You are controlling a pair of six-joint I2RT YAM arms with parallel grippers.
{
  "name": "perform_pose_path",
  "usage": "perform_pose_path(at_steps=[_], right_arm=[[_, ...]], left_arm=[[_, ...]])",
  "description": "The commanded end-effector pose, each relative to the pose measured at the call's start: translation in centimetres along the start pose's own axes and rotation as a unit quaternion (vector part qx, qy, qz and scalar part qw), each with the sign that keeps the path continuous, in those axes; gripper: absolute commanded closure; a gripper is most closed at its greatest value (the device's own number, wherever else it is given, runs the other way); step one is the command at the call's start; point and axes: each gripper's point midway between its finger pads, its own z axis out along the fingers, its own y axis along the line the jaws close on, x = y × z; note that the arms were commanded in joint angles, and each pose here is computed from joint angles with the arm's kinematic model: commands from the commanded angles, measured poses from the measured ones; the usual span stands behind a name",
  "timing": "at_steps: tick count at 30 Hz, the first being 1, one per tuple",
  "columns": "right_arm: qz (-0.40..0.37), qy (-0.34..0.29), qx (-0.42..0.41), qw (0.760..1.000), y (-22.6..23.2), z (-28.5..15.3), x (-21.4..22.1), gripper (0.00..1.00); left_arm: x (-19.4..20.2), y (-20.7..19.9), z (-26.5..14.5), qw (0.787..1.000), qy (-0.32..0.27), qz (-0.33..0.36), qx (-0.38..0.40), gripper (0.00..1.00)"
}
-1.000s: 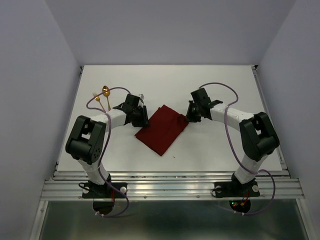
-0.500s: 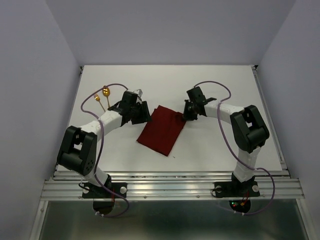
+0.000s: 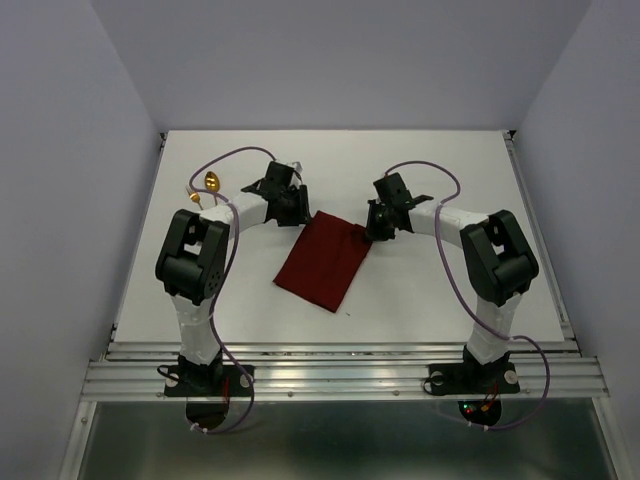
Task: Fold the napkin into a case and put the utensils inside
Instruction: Pick up the 2/3-rectangle-folded napkin from the center of the board.
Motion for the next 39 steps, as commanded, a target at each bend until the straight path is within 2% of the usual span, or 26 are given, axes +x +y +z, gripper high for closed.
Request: perform_pose_path(at_steps=[1, 14, 18, 21, 24, 25, 30, 39], right_arm=[[-0.012, 0.000, -0.001, 1.000, 0.1, -0.4, -0.3, 0.86], [-0.016, 0.013, -0.005, 1.000, 0.8, 0.0, -0.1, 0.86], [-0.016, 0.015, -0.003, 1.000, 0.6, 0.1, -0.1, 0.86], [-0.017, 0.013, -0.001, 1.000, 0.6, 0.1, -0.1, 0.86], [-0.018, 0.012, -0.001, 1.000, 0.6, 0.1, -0.3, 0.86], [-0.018, 0.014, 0.000, 1.000, 0.6, 0.1, -0.2, 0.86], [-0.018, 0.014, 0.002, 1.000, 0.5, 0.1, -0.2, 0.86], [-0.007, 0.019, 0.036, 0.999, -0.6, 0.5, 0.0, 0.87]], left_arm=[[-1.8, -0.2, 0.6, 0.999, -0.014, 0.034, -0.007, 0.48], [0.4, -0.9, 4.1, 0.998, 0.031, 0.057, 0.019, 0.52], [0.7, -1.0, 4.5, 0.998, 0.035, 0.056, 0.020, 0.58], [0.7, -1.3, 4.5, 0.998, 0.035, 0.057, 0.022, 0.68], [0.6, -1.8, 4.3, 0.997, 0.035, 0.055, 0.030, 0.71], [0.4, -1.9, 4.2, 0.997, 0.034, 0.055, 0.031, 0.78], [-0.2, -2.4, 3.3, 0.998, 0.025, 0.052, 0.029, 0.98], [-1.7, -5.3, -0.2, 0.997, -0.005, 0.055, 0.050, 1.00]])
